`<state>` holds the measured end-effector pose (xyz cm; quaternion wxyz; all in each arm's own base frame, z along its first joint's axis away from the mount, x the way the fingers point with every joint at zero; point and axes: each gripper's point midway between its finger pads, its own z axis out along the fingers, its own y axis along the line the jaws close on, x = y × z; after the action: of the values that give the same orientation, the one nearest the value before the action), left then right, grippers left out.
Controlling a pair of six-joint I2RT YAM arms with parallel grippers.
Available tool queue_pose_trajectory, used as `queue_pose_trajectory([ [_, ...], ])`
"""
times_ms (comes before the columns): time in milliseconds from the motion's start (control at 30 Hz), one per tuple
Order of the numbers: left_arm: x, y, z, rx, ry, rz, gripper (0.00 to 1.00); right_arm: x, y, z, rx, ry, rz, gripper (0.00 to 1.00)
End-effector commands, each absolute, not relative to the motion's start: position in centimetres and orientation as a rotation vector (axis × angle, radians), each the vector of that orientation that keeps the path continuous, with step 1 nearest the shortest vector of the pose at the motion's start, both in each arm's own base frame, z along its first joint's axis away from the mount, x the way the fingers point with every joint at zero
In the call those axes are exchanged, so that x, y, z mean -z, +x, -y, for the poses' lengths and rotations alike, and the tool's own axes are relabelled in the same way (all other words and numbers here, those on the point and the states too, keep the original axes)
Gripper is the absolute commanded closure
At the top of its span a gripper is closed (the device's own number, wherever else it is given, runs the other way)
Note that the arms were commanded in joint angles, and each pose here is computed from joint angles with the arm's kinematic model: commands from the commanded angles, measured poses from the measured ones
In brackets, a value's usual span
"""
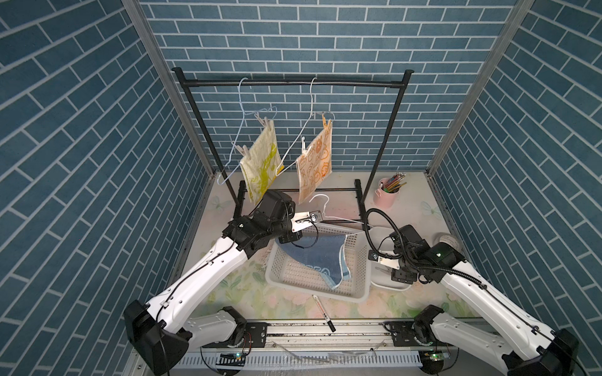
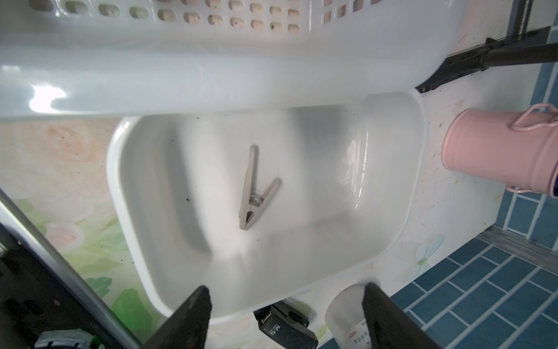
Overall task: Remove the clothespins securing towels to the hanger
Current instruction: Place the clothespin in the storage box, then remove the clothespin from the hanger.
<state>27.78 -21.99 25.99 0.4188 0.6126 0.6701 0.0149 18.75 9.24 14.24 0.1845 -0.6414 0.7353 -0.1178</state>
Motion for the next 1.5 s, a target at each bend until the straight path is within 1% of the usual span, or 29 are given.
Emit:
queue_pose_trajectory([
  [0,-26.6,27.6,22.3,-0.027,1.531,-1.643,1.0,-17.8,19.2,-10.3,0.263,-1.68,-2.018,0.19],
  [133,-26.6,27.6,22.4,-0.023,1.531,-1.64,1.0,-23.0,19.4,-13.0,0.101,-1.527,-1.883,0.17],
  [200,-26.6,27.5,22.6,-0.016,1.532,-1.634,1.0,-25.9,19.3,-14.9,-0.029,-1.452,-1.803,0.15],
  [300,-26.6,27.6,22.7,-0.012,1.537,-1.629,1.0,-29.5,19.2,-18.0,-0.237,-1.37,-1.71,0.15],
  [400,-27.0,27.5,22.9,-0.019,1.55,-1.609,1.0,-31.9,19.4,-21.3,-0.454,-1.312,-1.636,0.15],
  [533,-28.1,26.8,23.4,-0.061,1.62,-1.573,1.0,-33.2,20.3,-24.6,-0.66,-1.272,-1.56,0.14],
  [667,-28.1,25.9,24.2,-0.184,1.767,-1.538,1.0,-33.9,21.8,-26.4,-0.835,-1.217,-1.501,0.14],
  [833,-28.6,26.0,25.1,-0.214,1.798,-1.517,1.0,-33.9,22.8,-27.6,-0.942,-1.186,-1.437,0.14],
  [933,-29.1,26.4,25.3,-0.277,1.807,-1.494,1.0,-33.8,23.0,-28.2,-1.022,-1.15,-1.411,0.19],
  [1067,-29.7,26.7,25.6,-0.346,1.826,-1.463,1.0,-33.4,23.4,-28.8,-1.076,-1.128,-1.396,0.29],
  [1167,-30.0,26.9,25.6,-0.383,1.845,-1.459,1.0,-33.0,23.5,-29.3,-1.128,-1.116,-1.377,0.32],
  [1233,-30.1,27.0,25.8,-0.384,1.847,-1.459,1.0,-32.7,23.5,-29.6,-1.151,-1.121,-1.374,0.36],
  [1367,-30.1,27.1,26.1,-0.381,1.842,-1.457,1.0,-32.1,23.4,-30.0,-1.172,-1.139,-1.381,0.48],
  [1467,-29.8,27.2,26.3,-0.381,1.842,-1.464,1.0,-32.1,23.0,-30.2,-1.191,-1.157,-1.372,0.62],
])
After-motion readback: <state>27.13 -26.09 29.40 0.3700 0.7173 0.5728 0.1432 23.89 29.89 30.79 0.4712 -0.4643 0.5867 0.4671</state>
